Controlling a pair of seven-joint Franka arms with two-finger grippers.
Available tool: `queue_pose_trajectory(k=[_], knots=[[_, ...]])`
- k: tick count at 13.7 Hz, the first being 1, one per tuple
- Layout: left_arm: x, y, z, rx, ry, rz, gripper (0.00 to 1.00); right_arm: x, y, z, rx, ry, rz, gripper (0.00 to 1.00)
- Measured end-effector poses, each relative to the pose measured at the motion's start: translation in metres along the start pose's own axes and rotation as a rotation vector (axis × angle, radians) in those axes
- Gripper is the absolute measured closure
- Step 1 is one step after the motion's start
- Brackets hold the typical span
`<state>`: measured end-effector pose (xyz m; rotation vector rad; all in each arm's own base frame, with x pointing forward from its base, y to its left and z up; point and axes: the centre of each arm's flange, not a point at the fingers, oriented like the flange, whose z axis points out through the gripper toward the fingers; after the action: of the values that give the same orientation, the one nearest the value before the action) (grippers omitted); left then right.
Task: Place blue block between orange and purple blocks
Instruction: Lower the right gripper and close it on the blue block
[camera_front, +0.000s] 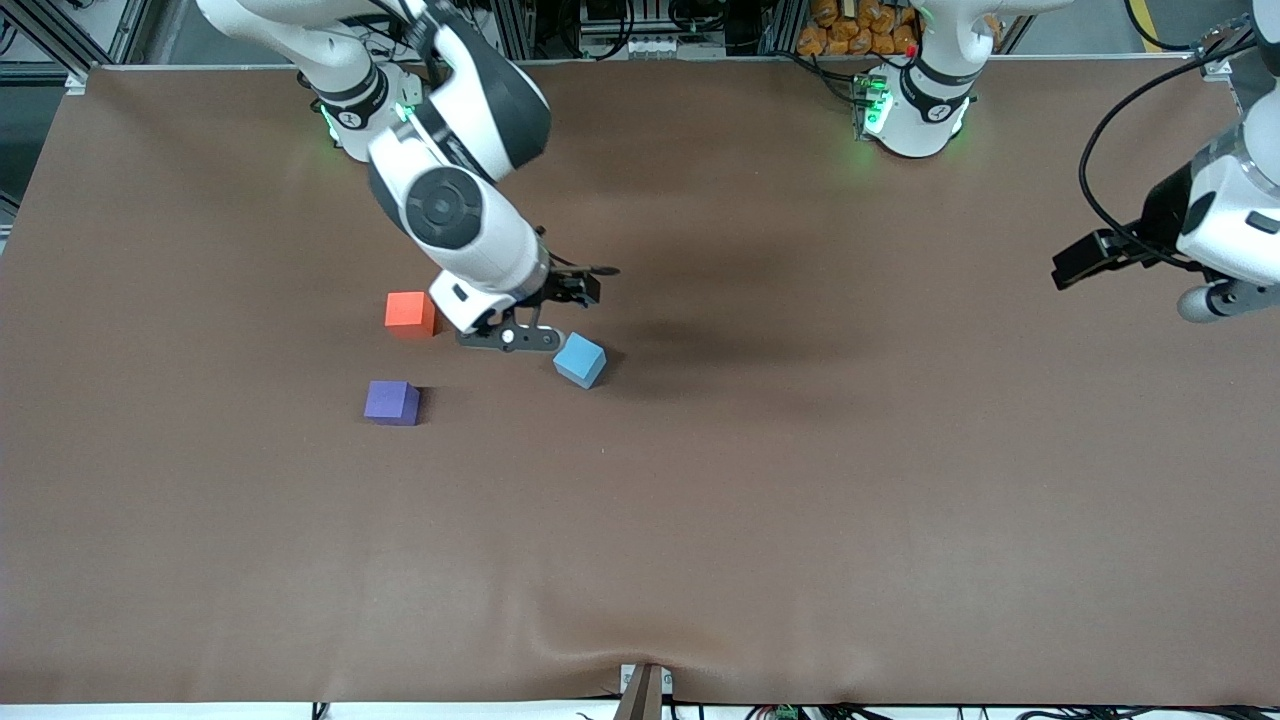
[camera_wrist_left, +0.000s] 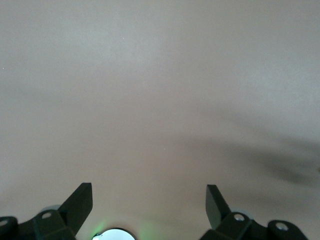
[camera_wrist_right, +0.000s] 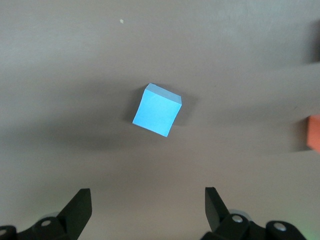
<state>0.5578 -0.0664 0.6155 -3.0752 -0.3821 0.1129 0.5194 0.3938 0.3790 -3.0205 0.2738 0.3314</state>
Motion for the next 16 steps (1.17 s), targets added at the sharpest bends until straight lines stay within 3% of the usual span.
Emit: queue_pose_trajectory(k=[2, 5, 11, 16], knots=[[0.007, -0.012, -0.001, -0.016, 0.041, -0.022, 0.00, 0.011, 0.001, 0.036, 0.027, 0.021, 0.120, 0.00], [0.013, -0.021, -0.002, -0.034, 0.092, -0.018, 0.00, 0.021, 0.003, 0.077, 0.029, 0.011, 0.223, 0.00], [0.007, -0.008, 0.000, -0.057, 0.096, 0.003, 0.00, 0.029, 0.001, 0.127, 0.004, 0.018, 0.262, 0.00], [0.008, -0.008, 0.000, -0.061, 0.108, 0.004, 0.00, 0.036, 0.000, 0.145, 0.028, 0.038, 0.284, 0.00]])
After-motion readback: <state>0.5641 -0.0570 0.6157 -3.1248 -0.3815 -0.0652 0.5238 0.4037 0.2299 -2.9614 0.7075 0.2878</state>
